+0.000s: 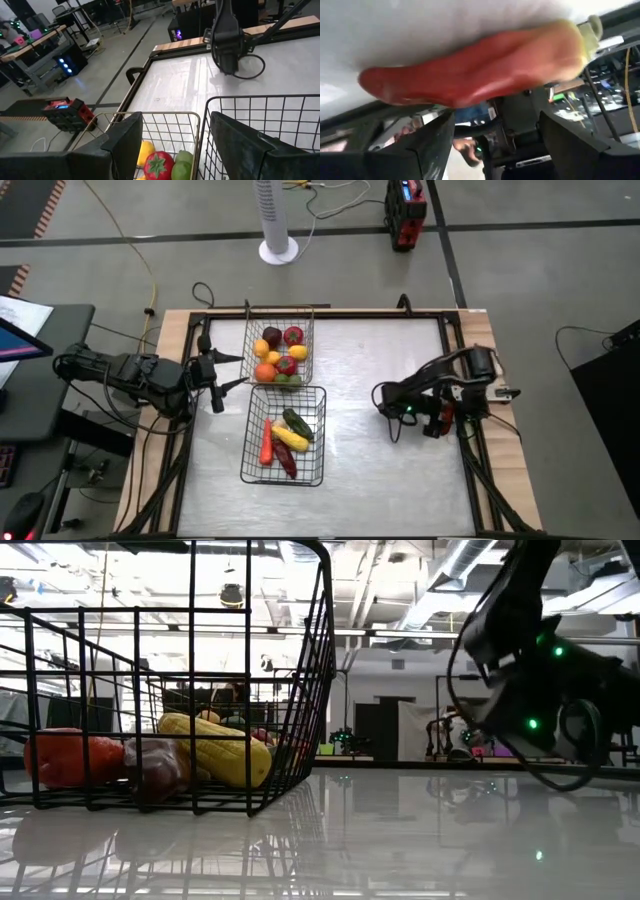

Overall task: Sort produce into baskets
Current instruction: Put the red chili pepper into the black wire basket

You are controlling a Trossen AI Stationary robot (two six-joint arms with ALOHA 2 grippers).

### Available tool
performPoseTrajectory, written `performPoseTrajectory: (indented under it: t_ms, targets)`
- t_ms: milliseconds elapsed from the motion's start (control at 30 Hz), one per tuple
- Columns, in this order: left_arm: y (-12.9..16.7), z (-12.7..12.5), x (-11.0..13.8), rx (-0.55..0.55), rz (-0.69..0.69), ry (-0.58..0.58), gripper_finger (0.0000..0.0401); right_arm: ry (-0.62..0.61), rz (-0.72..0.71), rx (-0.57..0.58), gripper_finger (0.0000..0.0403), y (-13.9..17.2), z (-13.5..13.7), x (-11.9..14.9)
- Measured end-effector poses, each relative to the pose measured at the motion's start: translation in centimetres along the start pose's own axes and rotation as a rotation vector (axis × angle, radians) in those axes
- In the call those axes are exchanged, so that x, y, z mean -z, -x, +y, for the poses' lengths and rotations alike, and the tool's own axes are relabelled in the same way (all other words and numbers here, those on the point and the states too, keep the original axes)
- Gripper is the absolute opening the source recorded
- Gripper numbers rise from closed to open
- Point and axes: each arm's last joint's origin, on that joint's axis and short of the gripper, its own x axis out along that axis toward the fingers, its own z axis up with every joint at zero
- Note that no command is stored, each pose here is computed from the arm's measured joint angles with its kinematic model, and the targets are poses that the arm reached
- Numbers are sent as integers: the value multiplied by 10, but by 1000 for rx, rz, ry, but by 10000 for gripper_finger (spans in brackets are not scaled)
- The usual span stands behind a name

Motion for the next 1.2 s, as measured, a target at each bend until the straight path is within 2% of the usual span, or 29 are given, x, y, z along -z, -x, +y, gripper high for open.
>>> performPoseTrajectory:
  t_ms: [200,367,567,733,800,900,1033,1100,1200]
  targets:
    - [0,0,1,0,5,-4,223,68,29,2,317,-6,6,-15]
    - [0,0,1,0,6,-9,223,47,-102,12,312,15,6,-17]
    - [0,0,0,-1,1,-6,223,22,-511,-145,306,75,2,3]
    - [0,0,0,2,0,-5,223,-56,-904,-252,305,131,-12,46]
    - [0,0,0,3,-1,-5,223,-126,-1001,-296,305,144,-19,61]
    - [0,0,0,3,0,-4,223,-245,-1066,-404,305,151,-27,70]
    - [0,0,0,4,0,-4,223,-364,-1131,-540,305,162,-24,62]
    - [0,0,0,4,0,-4,223,-369,-1144,-559,305,167,-14,50]
    - [0,0,0,4,3,-2,223,-376,-1091,-529,305,164,0,30]
